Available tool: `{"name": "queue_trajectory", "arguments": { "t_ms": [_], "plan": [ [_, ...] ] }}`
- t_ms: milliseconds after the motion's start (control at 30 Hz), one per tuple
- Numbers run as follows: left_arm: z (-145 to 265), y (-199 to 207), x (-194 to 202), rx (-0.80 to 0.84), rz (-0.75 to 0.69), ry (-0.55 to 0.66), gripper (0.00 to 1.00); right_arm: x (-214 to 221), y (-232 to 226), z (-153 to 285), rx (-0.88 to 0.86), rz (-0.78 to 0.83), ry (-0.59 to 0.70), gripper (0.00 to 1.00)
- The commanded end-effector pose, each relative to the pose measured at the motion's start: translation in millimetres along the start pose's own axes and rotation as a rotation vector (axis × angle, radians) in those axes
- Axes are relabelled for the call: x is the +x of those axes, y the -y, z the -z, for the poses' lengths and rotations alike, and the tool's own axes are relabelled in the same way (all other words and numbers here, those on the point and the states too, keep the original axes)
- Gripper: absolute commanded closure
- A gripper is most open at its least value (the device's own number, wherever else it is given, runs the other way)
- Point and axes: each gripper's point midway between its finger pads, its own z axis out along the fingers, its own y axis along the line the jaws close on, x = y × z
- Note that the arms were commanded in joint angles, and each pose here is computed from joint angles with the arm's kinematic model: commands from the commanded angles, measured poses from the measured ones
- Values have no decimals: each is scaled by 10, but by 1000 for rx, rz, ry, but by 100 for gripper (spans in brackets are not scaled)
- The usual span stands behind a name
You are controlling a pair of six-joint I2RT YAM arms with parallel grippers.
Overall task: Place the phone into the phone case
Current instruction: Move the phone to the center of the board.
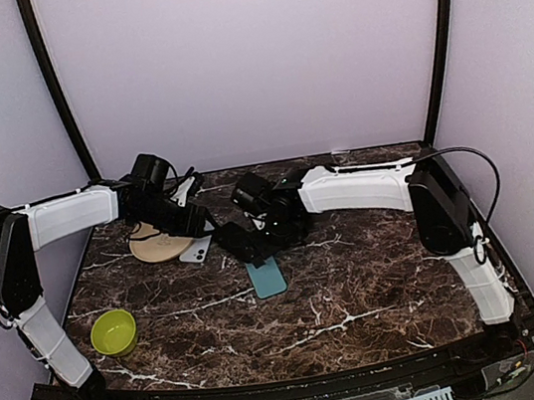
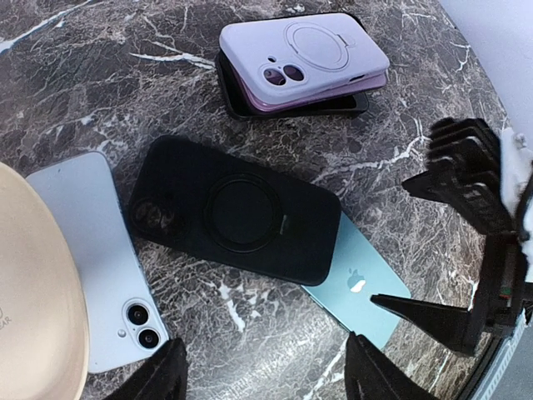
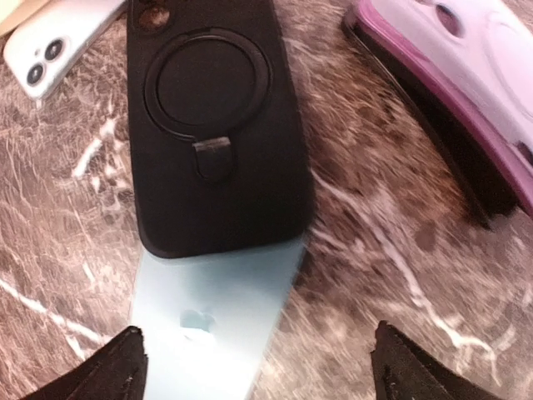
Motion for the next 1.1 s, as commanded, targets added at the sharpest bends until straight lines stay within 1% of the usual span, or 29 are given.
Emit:
{"name": "queue_trajectory", "arguments": {
  "t_ms": [0,200,367,500,633,800,1067],
  "plan": [
    [161,61,-59,8,-19,33,33,-67,-74,281,25,-90,88,2],
    [152,73,-48,20,-13,28,33,104,-303,38,31,-94,21,1],
    [158,87,-41,26,-9,27,33,199,-288,-159,79,-93,-27,1],
    [166,89,-45,26,-10,29,33,295,-269,-231,95,-94,-60,2],
    [187,100,-60,27,-13,36,33,430,-273,-308,83,-90,-98,8],
    [208,103,-67,24,-17,41,33,656,-105,-300,158,-50,-172,25],
    [227,111,-77,24,-18,46,33,1257,97,-79,150,-1,-315,36]
  ]
}}
